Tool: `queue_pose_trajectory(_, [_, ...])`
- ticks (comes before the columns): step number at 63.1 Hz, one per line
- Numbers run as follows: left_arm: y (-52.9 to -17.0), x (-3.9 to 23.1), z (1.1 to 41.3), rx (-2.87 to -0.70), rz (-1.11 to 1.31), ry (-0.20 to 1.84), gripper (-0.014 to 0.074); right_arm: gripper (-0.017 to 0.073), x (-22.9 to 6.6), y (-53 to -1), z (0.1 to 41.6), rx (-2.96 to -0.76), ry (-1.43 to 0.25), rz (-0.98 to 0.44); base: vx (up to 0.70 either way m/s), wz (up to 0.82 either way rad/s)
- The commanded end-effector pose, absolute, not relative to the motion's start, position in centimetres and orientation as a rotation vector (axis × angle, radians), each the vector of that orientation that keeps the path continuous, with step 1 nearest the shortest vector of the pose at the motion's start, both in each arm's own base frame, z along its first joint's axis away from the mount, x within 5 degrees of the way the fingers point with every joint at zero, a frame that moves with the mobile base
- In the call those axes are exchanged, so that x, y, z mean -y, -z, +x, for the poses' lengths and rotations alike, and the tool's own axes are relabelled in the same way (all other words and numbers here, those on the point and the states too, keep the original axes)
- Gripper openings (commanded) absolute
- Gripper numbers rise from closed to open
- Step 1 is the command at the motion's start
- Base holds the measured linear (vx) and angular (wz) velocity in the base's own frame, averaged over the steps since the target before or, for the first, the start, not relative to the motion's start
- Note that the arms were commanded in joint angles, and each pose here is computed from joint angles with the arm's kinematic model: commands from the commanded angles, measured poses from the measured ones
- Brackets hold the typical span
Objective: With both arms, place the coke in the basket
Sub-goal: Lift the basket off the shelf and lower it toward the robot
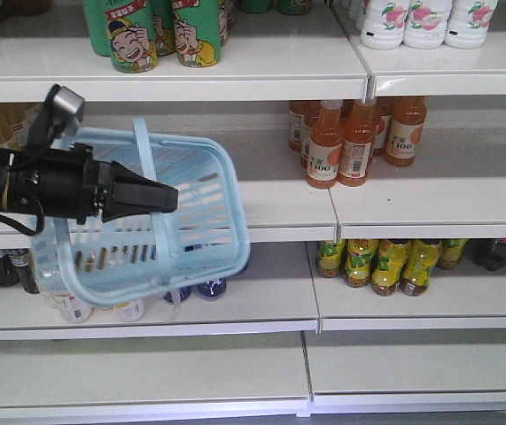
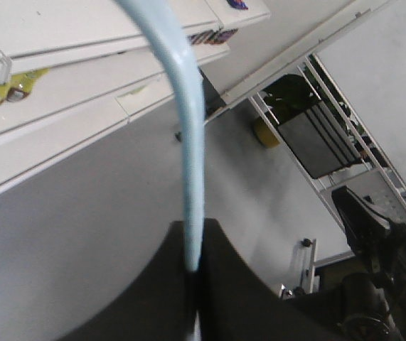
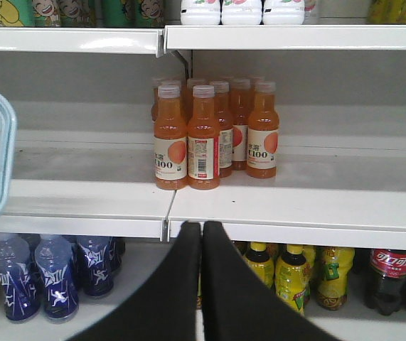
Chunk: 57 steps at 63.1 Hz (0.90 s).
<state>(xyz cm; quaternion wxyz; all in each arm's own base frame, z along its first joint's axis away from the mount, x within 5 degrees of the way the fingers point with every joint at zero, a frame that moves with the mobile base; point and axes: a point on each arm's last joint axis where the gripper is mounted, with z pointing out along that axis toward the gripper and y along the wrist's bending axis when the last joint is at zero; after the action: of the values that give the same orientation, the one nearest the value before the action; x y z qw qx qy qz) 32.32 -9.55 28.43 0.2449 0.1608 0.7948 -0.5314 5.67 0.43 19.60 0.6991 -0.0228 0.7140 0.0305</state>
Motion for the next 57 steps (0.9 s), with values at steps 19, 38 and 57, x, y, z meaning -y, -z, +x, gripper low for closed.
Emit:
queue_pose_trajectory(19, [-25.2,11.1,28.4,-2.3,0.387,1.422,-0.0007,-0.001,-0.4,-19.7,5.6,-1.523,-0.064,-0.049,0.0,0.0])
queue_pose_trajectory(38, [-21.3,13.5,25.2,-2.42,0.248,1.497,-0.0007,-0.001,-0.4,-19.7,5.6,-1.523,-0.064,-0.049,0.0,0.0])
queue_pose_trajectory(57, [-20.5,14.8,23.8,-2.448,0.225,1.531,-0.0007,-0.001,-0.4,-19.7,5.6,-1.524,-0.064,-0.049,0.0,0.0])
